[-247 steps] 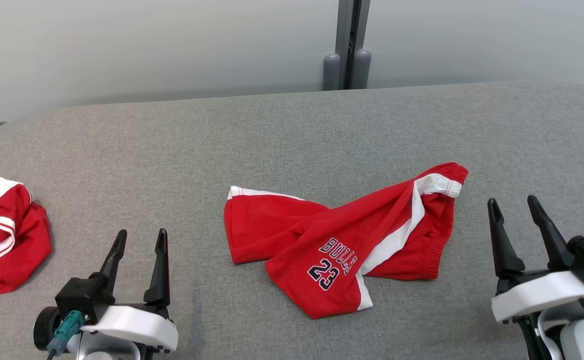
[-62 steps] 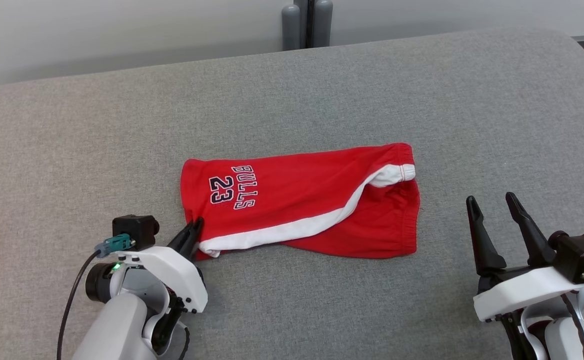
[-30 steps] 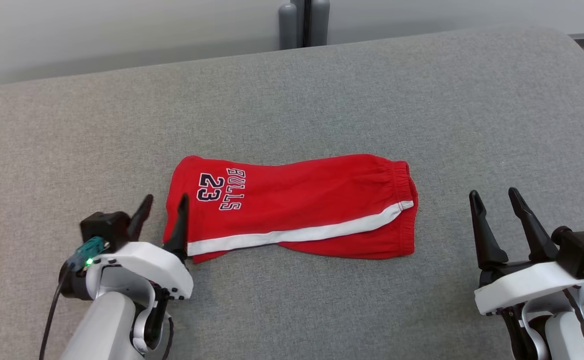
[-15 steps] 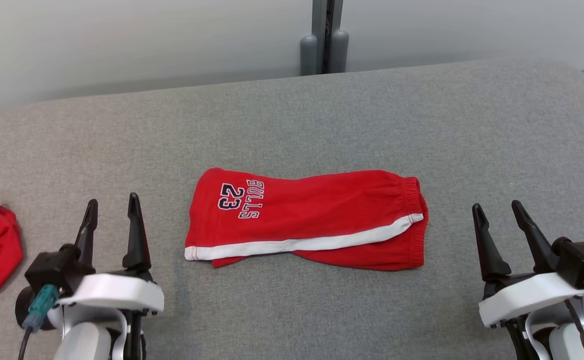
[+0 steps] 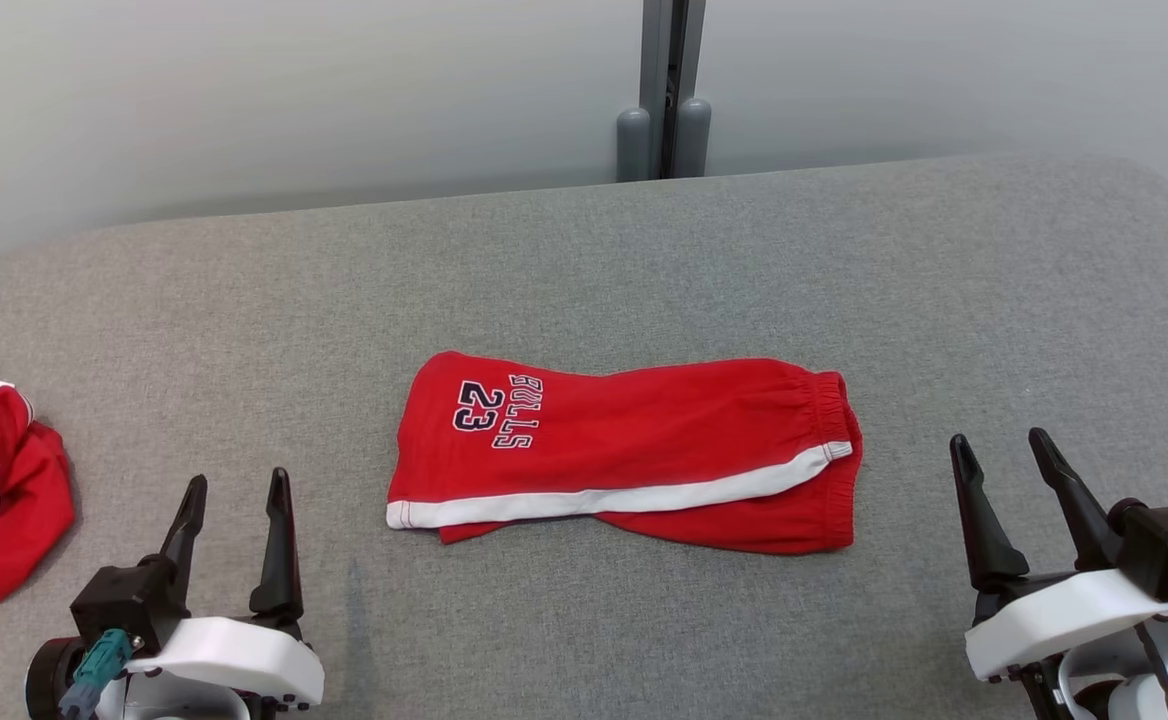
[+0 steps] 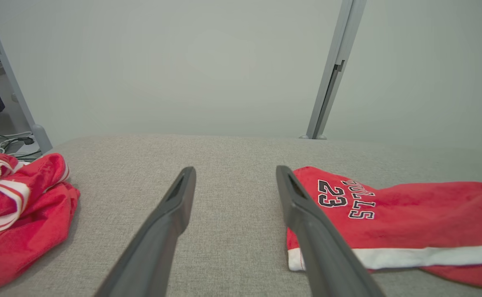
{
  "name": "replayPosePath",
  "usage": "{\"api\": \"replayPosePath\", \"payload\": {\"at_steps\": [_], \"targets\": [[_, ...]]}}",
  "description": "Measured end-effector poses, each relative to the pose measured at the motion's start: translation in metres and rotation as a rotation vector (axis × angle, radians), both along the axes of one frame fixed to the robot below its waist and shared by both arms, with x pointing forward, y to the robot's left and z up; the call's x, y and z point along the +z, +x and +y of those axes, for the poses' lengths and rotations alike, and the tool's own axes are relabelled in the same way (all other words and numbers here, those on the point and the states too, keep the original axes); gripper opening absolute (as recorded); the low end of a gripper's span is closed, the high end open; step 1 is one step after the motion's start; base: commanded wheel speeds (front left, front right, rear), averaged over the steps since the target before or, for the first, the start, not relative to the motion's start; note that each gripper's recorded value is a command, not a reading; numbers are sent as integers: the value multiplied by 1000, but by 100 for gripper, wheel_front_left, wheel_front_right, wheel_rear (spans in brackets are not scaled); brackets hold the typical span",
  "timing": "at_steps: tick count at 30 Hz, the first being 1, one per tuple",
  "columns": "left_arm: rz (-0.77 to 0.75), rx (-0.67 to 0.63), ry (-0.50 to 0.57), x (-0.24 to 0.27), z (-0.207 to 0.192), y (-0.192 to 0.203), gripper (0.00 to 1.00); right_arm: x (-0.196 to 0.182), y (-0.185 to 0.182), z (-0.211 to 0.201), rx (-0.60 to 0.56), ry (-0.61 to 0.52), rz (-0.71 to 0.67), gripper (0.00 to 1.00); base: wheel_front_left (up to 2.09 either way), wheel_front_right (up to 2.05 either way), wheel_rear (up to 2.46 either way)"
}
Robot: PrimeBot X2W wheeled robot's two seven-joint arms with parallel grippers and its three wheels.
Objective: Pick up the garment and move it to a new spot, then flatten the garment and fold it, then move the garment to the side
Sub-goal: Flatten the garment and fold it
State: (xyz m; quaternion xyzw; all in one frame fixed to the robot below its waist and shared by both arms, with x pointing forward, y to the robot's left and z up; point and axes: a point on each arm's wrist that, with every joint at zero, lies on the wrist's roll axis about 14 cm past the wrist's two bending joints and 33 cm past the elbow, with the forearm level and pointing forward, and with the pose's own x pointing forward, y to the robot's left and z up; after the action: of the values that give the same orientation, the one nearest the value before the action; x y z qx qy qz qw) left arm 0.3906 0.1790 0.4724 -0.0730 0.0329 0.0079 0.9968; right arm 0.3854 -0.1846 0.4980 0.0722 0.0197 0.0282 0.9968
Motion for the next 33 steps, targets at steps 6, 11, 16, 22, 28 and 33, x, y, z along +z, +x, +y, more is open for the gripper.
{"api": "replayPosePath", "payload": {"at_steps": [6, 11, 16, 22, 28, 33], "targets": [[20, -5, -4, -4, -2, -1, 100, 2, 0, 0, -3, 3, -3, 100, 0, 0, 0], [27, -26, 11, -5, -3, 2, 100, 0, 2, 0, -2, 4, 1, 100, 0, 0, 0], [88, -120, 24, -11, -20, 22, 100, -6, 8, 7, 18, 7, 18, 100, 0, 0, 0], [293, -257, 12, -57, -50, 23, 100, -13, 12, 9, 22, 11, 37, 100, 0, 0, 0], [422, -328, 2, -91, -72, 17, 100, -19, 12, 2, 1, 15, 53, 100, 0, 0, 0], [481, -337, -6, -107, -74, 15, 100, -21, 12, -2, -11, 19, 58, 100, 0, 0, 0]]}}
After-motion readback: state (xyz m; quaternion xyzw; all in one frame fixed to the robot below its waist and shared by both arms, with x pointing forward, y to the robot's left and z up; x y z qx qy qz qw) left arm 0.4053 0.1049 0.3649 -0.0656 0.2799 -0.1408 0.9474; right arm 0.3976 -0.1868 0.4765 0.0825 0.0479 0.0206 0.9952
